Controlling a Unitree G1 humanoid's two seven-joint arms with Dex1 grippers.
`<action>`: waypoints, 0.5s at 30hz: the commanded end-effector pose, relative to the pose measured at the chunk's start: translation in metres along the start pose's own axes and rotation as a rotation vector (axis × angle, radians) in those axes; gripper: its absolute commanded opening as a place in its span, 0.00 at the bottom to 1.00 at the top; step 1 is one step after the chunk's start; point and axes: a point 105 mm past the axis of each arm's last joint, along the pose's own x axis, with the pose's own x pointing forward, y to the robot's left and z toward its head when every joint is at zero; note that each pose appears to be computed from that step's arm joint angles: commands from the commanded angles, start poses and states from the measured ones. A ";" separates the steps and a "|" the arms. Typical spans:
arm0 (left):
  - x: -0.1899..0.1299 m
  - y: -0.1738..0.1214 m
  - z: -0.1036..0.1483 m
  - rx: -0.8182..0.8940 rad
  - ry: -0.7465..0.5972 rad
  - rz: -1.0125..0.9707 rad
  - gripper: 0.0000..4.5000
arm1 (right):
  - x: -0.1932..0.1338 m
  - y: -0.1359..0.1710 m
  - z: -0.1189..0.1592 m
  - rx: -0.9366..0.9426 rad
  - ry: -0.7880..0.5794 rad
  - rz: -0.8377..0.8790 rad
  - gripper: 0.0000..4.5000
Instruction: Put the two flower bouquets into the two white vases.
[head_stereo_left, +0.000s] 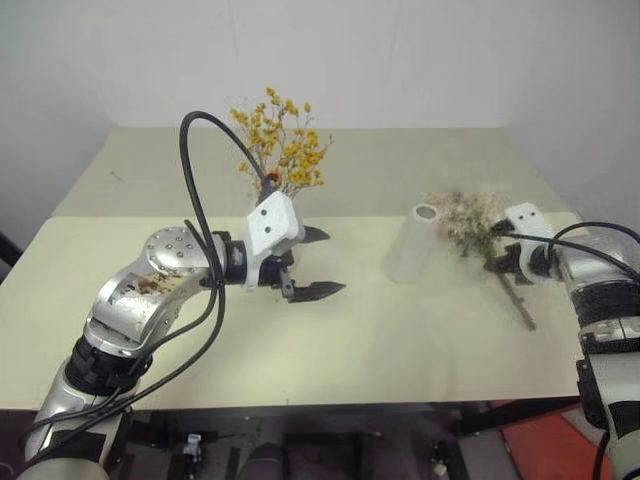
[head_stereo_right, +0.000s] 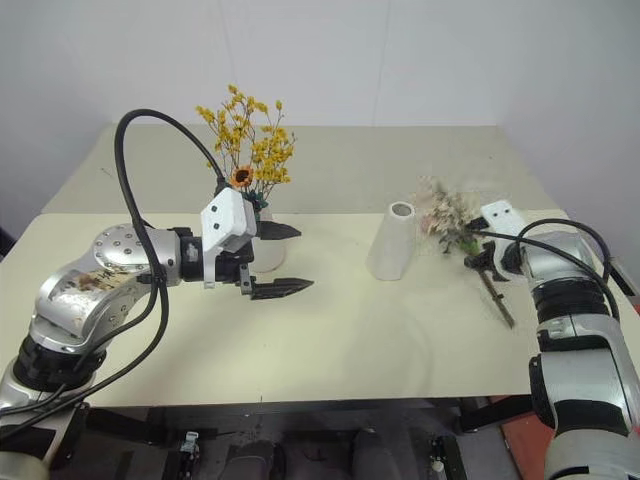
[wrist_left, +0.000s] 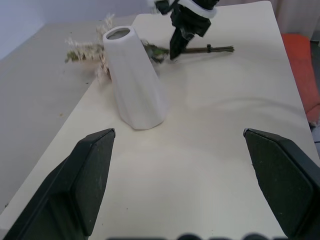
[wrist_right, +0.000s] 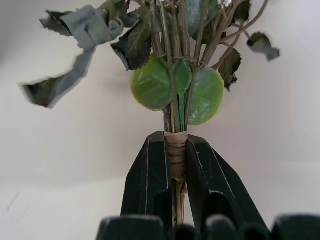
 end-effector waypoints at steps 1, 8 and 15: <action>-0.007 0.008 0.010 0.038 -0.025 0.049 1.00 | -0.036 -0.026 0.078 0.066 -0.405 -0.183 0.05; -0.011 0.013 0.015 0.021 -0.045 0.063 1.00 | -0.107 -0.013 0.157 0.260 -1.064 -0.207 0.05; -0.009 0.014 0.016 0.009 -0.059 0.071 1.00 | -0.144 0.017 0.170 0.442 -1.374 0.079 0.05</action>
